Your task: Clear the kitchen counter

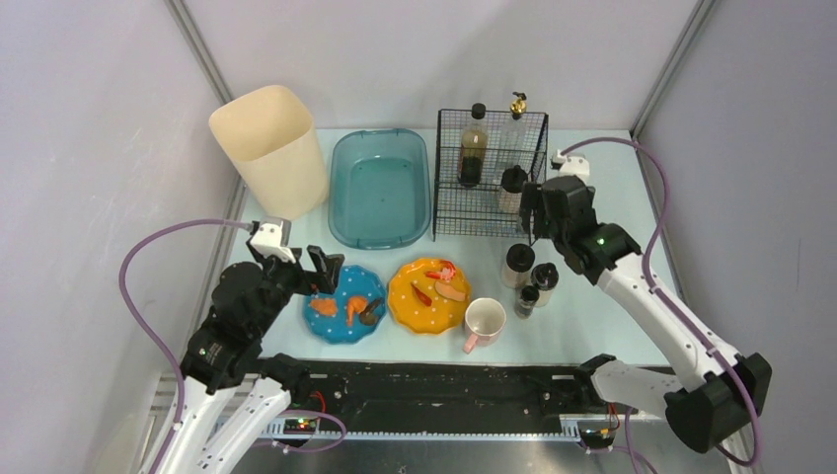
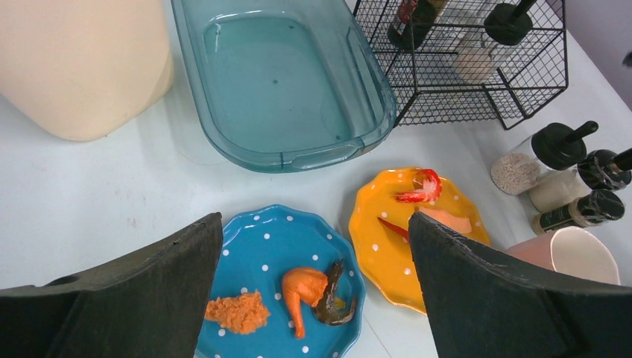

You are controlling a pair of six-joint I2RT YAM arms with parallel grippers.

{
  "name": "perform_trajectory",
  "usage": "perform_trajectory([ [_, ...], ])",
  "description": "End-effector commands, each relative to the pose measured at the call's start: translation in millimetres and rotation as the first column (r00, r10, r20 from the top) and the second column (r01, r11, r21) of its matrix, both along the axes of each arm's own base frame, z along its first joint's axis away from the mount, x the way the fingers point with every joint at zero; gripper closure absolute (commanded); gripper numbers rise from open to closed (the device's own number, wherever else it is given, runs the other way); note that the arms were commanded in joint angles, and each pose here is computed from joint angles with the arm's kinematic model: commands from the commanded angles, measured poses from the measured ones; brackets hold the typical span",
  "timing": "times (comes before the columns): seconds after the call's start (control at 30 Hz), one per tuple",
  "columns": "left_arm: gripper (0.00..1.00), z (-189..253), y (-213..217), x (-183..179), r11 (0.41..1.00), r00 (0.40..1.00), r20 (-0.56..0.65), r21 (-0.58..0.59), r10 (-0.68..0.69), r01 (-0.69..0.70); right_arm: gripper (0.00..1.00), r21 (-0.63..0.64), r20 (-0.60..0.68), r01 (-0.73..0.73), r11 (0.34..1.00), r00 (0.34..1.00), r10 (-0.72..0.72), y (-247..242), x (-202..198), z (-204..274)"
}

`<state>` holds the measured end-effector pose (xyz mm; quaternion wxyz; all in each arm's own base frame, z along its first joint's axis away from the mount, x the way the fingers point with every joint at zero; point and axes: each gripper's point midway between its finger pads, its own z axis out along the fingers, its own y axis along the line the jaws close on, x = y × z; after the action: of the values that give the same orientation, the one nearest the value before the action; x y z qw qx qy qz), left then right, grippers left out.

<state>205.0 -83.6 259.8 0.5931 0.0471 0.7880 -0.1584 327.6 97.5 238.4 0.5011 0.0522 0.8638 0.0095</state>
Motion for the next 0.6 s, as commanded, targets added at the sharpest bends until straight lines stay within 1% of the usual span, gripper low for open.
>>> perform_trajectory([
  [0.0, 0.02, 4.9, 2.2, 0.5, 1.0, 1.0, 0.023, -0.004, 0.008, -0.008, 0.14, -0.008, -0.094, -0.013, 1.0, 0.995, 0.012, -7.1, -37.0, -26.0],
  [0.2, 0.02, 5.4, 2.3, -0.1, 1.0, 1.0, 0.026, -0.005, 0.007, -0.007, 0.14, 0.008, -0.181, 0.005, 1.0, 0.983, -0.003, -17.9, -74.3, -56.6],
  [0.3, 0.02, 6.1, 2.3, -0.4, 1.0, 1.0, 0.028, -0.008, 0.007, -0.007, 0.14, -0.007, -0.208, 0.026, 1.0, 0.978, -0.027, -26.9, -85.2, -77.8],
  [0.43, 0.02, 6.7, 2.4, -1.0, 1.0, 1.0, 0.031, -0.009, 0.006, -0.006, 0.14, 0.023, -0.239, 0.024, 0.999, 0.971, -0.018, -24.1, -92.6, -95.7],
  [0.57, 0.02, 6.1, 2.5, -0.6, 1.0, 1.0, 0.028, -0.007, 0.008, -0.007, 0.14, 0.051, -0.246, 0.03, 0.998, 0.969, -0.016, -18.5, -90.6, -103.9],
])
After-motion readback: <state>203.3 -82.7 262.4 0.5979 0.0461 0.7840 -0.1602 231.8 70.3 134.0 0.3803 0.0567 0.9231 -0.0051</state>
